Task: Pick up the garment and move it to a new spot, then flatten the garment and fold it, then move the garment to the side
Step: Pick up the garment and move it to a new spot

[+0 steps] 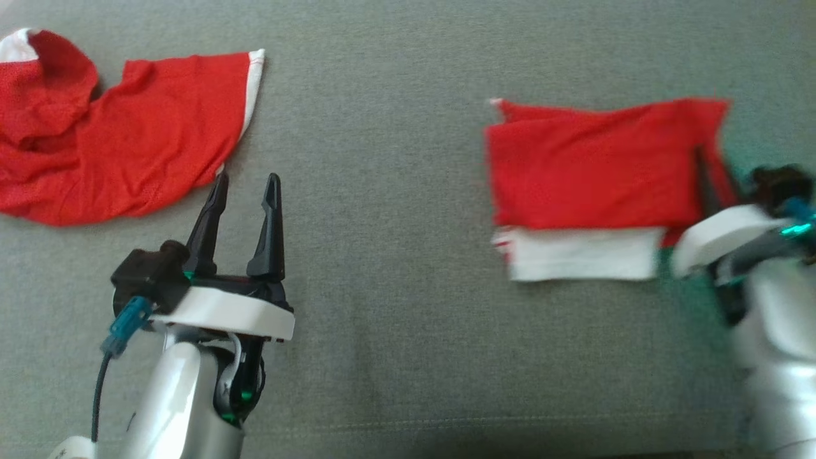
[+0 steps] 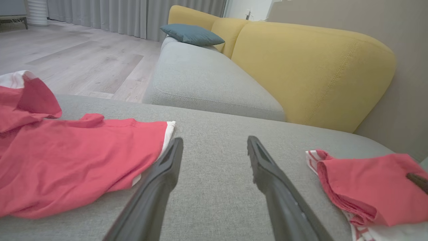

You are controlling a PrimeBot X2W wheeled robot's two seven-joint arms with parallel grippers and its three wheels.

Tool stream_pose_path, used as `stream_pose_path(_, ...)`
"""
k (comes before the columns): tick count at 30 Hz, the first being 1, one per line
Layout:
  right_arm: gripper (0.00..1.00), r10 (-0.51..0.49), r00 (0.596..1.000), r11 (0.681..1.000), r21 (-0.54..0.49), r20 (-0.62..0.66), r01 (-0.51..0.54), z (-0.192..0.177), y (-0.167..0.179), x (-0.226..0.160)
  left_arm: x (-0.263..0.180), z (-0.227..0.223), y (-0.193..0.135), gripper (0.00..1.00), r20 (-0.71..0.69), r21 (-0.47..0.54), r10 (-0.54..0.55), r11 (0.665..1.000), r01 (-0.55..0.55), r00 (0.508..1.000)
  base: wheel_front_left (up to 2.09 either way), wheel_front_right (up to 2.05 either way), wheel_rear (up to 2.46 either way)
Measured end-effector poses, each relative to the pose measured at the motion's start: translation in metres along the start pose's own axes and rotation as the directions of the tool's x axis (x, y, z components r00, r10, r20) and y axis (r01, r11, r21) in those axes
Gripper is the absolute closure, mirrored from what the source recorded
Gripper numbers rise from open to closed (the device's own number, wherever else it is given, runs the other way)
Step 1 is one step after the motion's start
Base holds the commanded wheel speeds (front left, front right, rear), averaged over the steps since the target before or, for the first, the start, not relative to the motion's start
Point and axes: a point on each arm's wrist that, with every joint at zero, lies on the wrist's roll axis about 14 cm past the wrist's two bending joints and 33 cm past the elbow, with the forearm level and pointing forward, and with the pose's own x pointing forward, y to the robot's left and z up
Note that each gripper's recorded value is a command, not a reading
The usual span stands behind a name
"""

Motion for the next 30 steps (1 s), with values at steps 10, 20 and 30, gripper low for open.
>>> stream_pose_path(10,1.00,-0.128,0.987,0.973,-0.179,0.097,0.144,0.056,-0.086,0.008,0.004,-0.006,-0.004,0.00,-0.011,-0.009,-0.017,1.000,0.016,1.000,0.00,0.00,0.00)
stream_pose_path(20,1.00,-0.193,0.965,0.961,-0.165,0.179,0.223,0.083,-0.113,0.004,0.004,-0.006,-0.003,0.00,-0.010,-0.003,-0.022,1.000,0.022,1.000,0.00,0.00,0.00)
stream_pose_path(30,0.87,-0.226,0.952,0.950,-0.171,0.207,0.262,0.094,-0.123,-0.001,0.007,-0.009,-0.007,0.00,-0.015,-0.008,-0.033,0.999,0.033,0.999,0.00,0.00,0.00)
